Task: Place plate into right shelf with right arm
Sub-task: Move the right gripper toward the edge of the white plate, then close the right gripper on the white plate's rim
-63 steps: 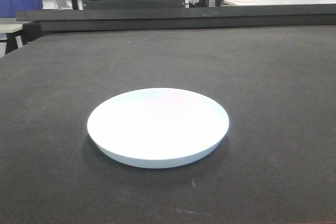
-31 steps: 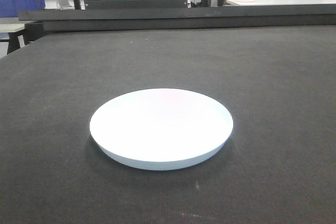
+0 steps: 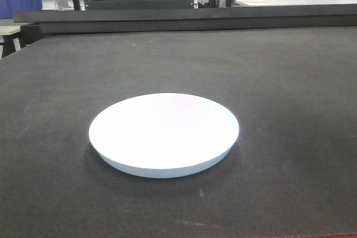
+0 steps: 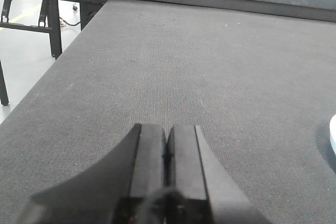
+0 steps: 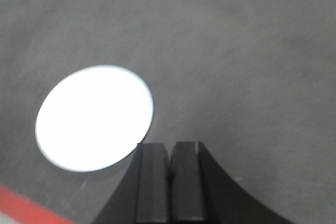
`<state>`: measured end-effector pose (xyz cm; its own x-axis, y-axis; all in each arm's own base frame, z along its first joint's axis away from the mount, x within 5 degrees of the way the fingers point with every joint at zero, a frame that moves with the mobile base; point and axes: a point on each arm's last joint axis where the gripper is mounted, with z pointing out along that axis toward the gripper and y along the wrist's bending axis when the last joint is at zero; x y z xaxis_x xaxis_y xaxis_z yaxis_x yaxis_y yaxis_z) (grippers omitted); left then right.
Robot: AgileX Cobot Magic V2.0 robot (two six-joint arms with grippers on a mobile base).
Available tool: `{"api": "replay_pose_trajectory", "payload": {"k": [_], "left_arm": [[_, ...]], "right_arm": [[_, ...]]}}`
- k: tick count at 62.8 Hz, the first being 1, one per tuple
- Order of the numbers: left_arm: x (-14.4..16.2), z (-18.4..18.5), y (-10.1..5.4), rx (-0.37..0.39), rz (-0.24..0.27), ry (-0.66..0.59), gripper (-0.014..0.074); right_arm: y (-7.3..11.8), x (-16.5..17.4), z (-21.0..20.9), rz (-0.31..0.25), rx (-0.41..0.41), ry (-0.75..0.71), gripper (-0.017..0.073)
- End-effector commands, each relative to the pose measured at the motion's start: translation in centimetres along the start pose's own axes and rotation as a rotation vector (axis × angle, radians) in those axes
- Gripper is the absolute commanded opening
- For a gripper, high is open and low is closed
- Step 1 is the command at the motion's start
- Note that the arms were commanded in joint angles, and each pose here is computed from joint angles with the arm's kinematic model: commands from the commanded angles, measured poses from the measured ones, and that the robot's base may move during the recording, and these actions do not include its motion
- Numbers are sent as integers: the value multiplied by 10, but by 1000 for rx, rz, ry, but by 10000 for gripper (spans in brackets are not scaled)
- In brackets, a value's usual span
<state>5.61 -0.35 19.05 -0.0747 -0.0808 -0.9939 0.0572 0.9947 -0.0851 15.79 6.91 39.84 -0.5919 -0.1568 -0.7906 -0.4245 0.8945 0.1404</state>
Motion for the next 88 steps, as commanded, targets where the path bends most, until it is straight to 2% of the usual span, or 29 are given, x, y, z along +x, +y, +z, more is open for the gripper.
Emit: {"api": "replay_pose_trajectory", "payload": {"k": [1, 8, 12, 16, 19, 22, 36, 63, 76, 88], "left_arm": [[-4, 0, -1, 15, -8, -77, -47], [-4, 0, -1, 15, -8, -77, -47], [-4, 0, -1, 15, -8, -77, -47], [-4, 0, -1, 15, -8, -77, -47], [-4, 0, -1, 15, -8, -77, -47], [-4, 0, -1, 15, -8, -77, -47], [-4, 0, -1, 15, -8, -77, -47], [-4, 0, -1, 15, -8, -77, -47], [-4, 0, -1, 15, -8, -77, -47], [-4, 0, -1, 15, -8, -77, -47]], "right_arm": [[6, -24, 32, -15, -52, 40, 108], [14, -29, 80, -32, -90, 168, 306], [19, -29, 108, -39, -107, 244, 470], [22, -29, 130, 10, -106, 314, 539], [21, -28, 147, 47, -99, 374, 538], [19, -24, 166, 61, -94, 445, 538], [15, -7, 220, 86, -83, 618, 538], [11, -2, 245, 106, -69, 582, 532], [10, 5, 254, 112, -66, 611, 409], [9, 9, 261, 116, -64, 634, 388]]}}
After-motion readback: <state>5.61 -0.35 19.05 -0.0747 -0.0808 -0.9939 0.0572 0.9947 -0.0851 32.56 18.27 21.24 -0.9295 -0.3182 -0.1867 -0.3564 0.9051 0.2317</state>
